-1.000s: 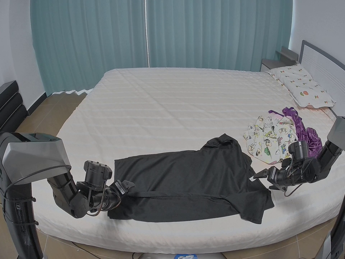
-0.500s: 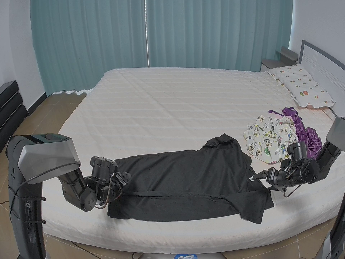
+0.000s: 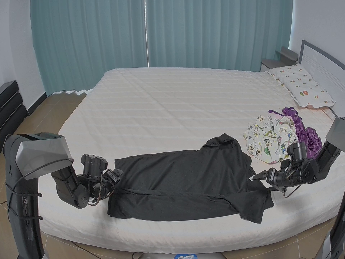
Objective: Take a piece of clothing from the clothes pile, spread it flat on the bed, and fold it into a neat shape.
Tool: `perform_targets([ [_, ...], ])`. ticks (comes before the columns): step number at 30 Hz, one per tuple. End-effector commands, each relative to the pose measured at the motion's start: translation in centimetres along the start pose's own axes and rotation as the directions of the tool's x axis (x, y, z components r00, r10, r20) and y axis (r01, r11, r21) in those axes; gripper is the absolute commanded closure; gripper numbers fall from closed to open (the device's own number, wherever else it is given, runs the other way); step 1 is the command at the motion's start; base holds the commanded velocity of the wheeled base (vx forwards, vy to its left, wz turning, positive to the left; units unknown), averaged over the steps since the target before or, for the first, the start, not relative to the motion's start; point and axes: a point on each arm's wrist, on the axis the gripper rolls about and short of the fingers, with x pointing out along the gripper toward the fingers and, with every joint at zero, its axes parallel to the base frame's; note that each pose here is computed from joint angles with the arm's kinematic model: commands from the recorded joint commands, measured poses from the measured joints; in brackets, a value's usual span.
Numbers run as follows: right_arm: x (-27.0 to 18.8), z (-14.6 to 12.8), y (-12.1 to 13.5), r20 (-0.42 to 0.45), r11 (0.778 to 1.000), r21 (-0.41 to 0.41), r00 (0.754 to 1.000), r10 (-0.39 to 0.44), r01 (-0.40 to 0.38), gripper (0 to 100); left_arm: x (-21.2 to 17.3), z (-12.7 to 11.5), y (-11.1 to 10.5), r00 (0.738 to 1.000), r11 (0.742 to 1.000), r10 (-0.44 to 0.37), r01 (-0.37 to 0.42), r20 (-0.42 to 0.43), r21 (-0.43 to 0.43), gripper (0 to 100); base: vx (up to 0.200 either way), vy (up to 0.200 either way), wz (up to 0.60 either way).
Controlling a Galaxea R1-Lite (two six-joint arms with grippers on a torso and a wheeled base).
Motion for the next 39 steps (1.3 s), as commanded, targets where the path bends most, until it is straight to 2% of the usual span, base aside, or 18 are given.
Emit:
perform_targets([
  [1, -0.4, 0.2, 0.0, 0.013, 1.000, 0.000, 1.000, 0.004, -0.004, 0, -3.9, 1.7, -0.8, 0.992, 0.995, -0.100, 0.099, -0.082, -0.008, 0, 0.000, 0.000, 0.00],
  [4, -0.2, 0.1, 0.0, 0.007, 1.000, -0.001, 1.000, 0.002, -0.002, 0, -3.8, 2.2, -0.5, 0.982, 0.993, -0.104, 0.111, -0.156, 0.036, 0, 0.000, 0.000, 0.00],
  [7, -0.3, -0.2, 0.0, -0.002, 1.000, -0.003, 1.000, 0.001, -0.001, 0, -3.6, 2.3, 0.3, 0.957, 0.975, -0.112, 0.157, -0.267, 0.155, 0, 0.000, 0.000, 0.00],
  [9, -0.3, -0.3, 0.0, 0.001, 1.000, -0.015, 1.000, 0.003, -0.003, 0, -2.8, 2.4, 1.2, 0.940, 0.947, -0.077, 0.173, -0.333, 0.270, 0, 0.000, 0.000, 0.00],
  [15, -0.1, -0.6, -0.1, 0.025, 0.999, -0.041, 1.000, 0.014, -0.013, 0, -1.5, 2.7, 0.9, 0.947, 0.944, -0.049, 0.148, -0.318, 0.296, 0, 0.000, 0.000, 0.00],
  [19, 0.1, -0.7, 0.0, 0.025, 0.999, -0.047, 1.000, 0.017, -0.016, 0, -0.1, 2.1, 1.1, 0.950, 0.925, -0.024, 0.140, -0.313, 0.353, 0, 0.000, 0.000, 0.00],
  [34, 0.3, -1.2, 0.6, 0.009, 0.998, -0.065, 1.000, 0.026, -0.025, 0, 1.0, 1.4, 0.6, 0.950, 0.918, -0.023, 0.144, -0.312, 0.369, 0, 0.000, 0.000, 0.00],
  [39, 0.3, -1.2, 0.6, 0.009, 0.998, -0.065, 1.000, 0.026, -0.025, 0, 2.0, 1.3, 0.8, 0.965, 0.917, 0.022, 0.084, -0.261, 0.389, 0, 0.000, 0.000, 0.00],
])
